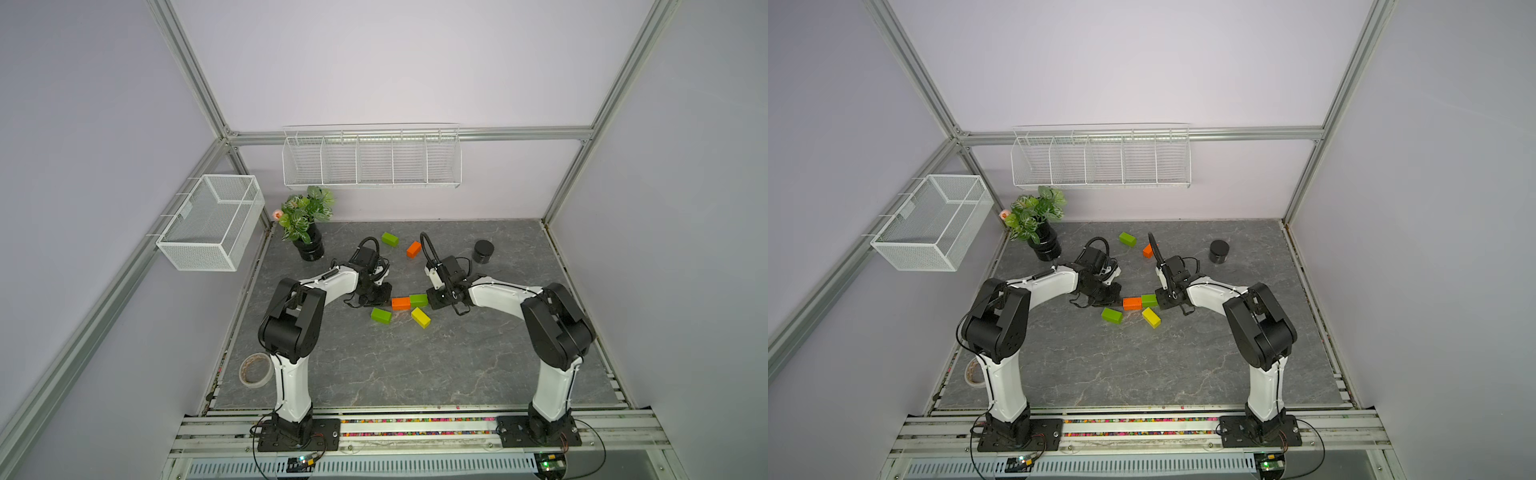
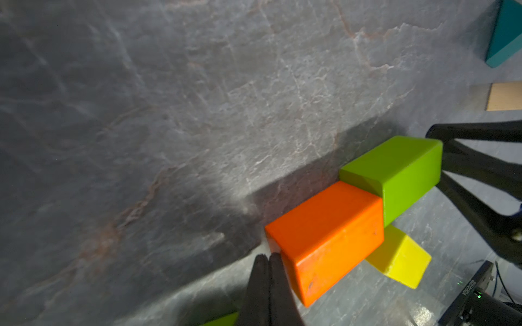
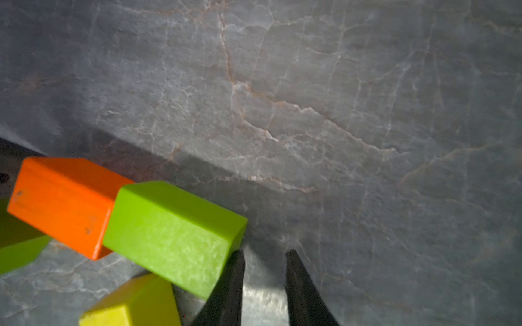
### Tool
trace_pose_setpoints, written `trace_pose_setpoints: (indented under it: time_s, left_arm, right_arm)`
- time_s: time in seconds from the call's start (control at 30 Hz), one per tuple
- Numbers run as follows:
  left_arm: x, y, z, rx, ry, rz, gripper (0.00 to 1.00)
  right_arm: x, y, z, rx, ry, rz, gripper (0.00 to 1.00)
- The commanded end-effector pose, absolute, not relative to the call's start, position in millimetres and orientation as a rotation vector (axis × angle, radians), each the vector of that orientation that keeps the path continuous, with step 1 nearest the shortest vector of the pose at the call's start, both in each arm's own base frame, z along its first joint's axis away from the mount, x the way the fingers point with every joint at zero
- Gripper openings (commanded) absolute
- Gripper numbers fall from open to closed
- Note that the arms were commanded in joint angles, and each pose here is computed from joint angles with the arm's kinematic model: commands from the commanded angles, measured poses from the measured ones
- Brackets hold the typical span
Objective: Assemble a piece of candy with building blocks
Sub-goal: Assemble the building block at the center of the board.
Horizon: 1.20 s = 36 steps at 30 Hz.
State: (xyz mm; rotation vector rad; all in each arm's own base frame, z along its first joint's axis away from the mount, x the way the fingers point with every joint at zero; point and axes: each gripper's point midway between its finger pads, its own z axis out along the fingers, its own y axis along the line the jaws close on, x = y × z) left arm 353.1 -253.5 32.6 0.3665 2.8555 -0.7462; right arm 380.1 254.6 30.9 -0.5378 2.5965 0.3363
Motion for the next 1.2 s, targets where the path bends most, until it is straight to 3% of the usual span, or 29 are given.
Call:
trace_pose_setpoints:
  time_s: [0.0, 0.33, 0.63, 0.77, 0.83, 0.93, 1.03, 1.17]
  left_arm:
    - [363.3, -266.1, 41.9, 0.369, 2.795, -0.786, 0.00]
    - [389.4, -270.3, 43.2, 0.335, 2.762, -0.735, 0.00]
    - [389.7, -246.0, 37.3, 0.327, 2.788, -0.558, 0.01]
    - [394.6, -196.3, 48.3, 0.285, 2.776, -0.243, 0.35]
    - [400.1, -174.8, 65.8, 0.240, 2.723, -0.138, 0.44]
    - [406.3, -165.7, 104.2, 0.213, 2.572, -0.153, 0.51]
    - [404.1, -167.8, 140.0, 0.180, 2.447, -0.232, 0.51]
    - [393.7, -156.9, 161.9, 0.057, 2.370, -0.264, 0.51]
  right_arm:
    - [383.0, 271.7, 35.5, -0.598, 2.571, 0.411, 0.30]
    - [385.3, 271.6, 29.0, -0.605, 2.581, 0.396, 0.31]
    - [385.1, 262.8, 29.9, -0.584, 2.577, 0.341, 0.40]
    - [383.8, 257.4, 35.1, -0.571, 2.566, 0.317, 0.40]
    - [382.4, 255.6, 37.6, -0.566, 2.560, 0.314, 0.40]
    - [380.9, 252.2, 39.3, -0.557, 2.559, 0.302, 0.40]
    - [381.9, 248.8, 52.4, -0.555, 2.527, 0.281, 0.40]
    - [381.2, 252.1, 107.3, -0.607, 2.371, 0.291, 0.53]
